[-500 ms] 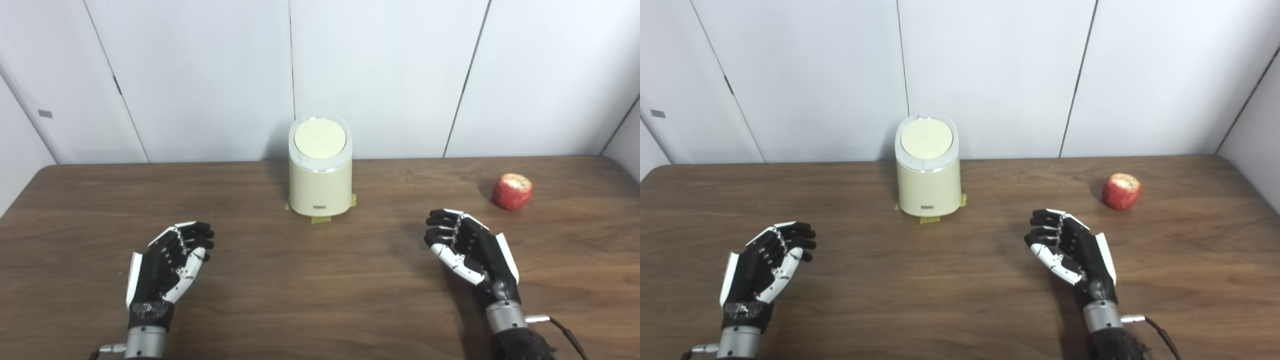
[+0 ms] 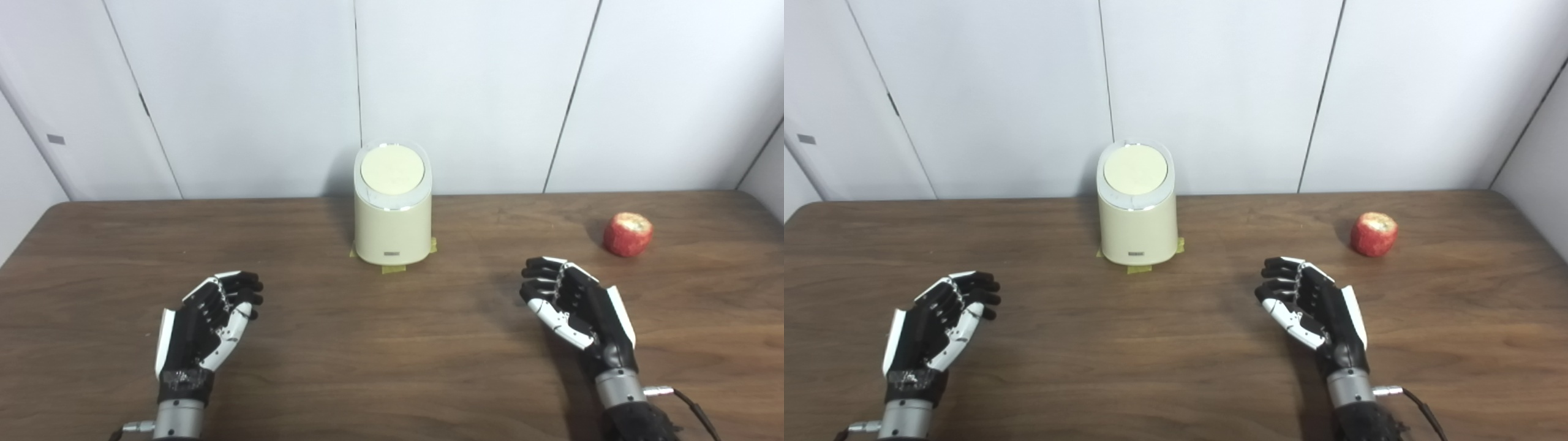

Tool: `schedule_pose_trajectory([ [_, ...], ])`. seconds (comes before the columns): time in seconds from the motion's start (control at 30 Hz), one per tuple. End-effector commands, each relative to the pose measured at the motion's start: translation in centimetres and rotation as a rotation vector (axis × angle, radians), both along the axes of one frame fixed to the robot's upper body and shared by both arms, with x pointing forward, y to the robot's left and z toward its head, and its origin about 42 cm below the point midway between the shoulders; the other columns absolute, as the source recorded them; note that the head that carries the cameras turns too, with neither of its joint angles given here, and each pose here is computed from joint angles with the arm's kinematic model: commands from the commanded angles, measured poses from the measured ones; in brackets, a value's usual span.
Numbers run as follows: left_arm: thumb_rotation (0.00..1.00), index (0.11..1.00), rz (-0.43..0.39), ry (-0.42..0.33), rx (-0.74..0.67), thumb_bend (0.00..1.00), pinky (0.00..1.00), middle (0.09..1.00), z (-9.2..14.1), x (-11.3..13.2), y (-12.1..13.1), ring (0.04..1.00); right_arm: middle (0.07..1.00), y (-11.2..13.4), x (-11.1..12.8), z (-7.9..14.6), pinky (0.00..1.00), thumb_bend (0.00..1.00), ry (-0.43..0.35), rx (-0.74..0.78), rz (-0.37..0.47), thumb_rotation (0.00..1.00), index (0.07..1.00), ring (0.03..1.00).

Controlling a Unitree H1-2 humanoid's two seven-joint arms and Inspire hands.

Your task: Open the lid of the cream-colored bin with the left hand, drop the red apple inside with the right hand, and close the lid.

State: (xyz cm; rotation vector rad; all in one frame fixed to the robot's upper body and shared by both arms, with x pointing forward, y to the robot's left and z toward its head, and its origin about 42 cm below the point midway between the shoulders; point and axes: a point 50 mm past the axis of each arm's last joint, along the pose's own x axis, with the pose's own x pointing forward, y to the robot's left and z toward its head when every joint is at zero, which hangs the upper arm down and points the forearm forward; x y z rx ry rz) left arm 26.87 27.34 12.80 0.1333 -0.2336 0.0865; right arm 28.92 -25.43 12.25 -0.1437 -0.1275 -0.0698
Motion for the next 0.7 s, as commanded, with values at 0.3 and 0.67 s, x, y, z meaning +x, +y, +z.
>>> schedule_pose_trajectory([
  [0.3, 0.39, 0.662, -0.030, -0.032, -0.015, 0.46, 0.53, 0.665, 0.9, 0.6, -0.9, 0.629, 0.642, 0.2, 1.0, 1.5, 0.51, 0.30, -0.068, -0.001, 0.001, 0.31, 0.635, 0.606],
  [0.67, 0.67, 0.863, -0.157, -0.199, 0.213, 0.90, 0.77, 0.864, 12.7, 4.7, -3.8, 0.845, 0.646, 0.4, 1.2, 1.2, 0.52, 0.31, -0.080, 0.011, 0.018, 0.29, 0.637, 0.613],
])
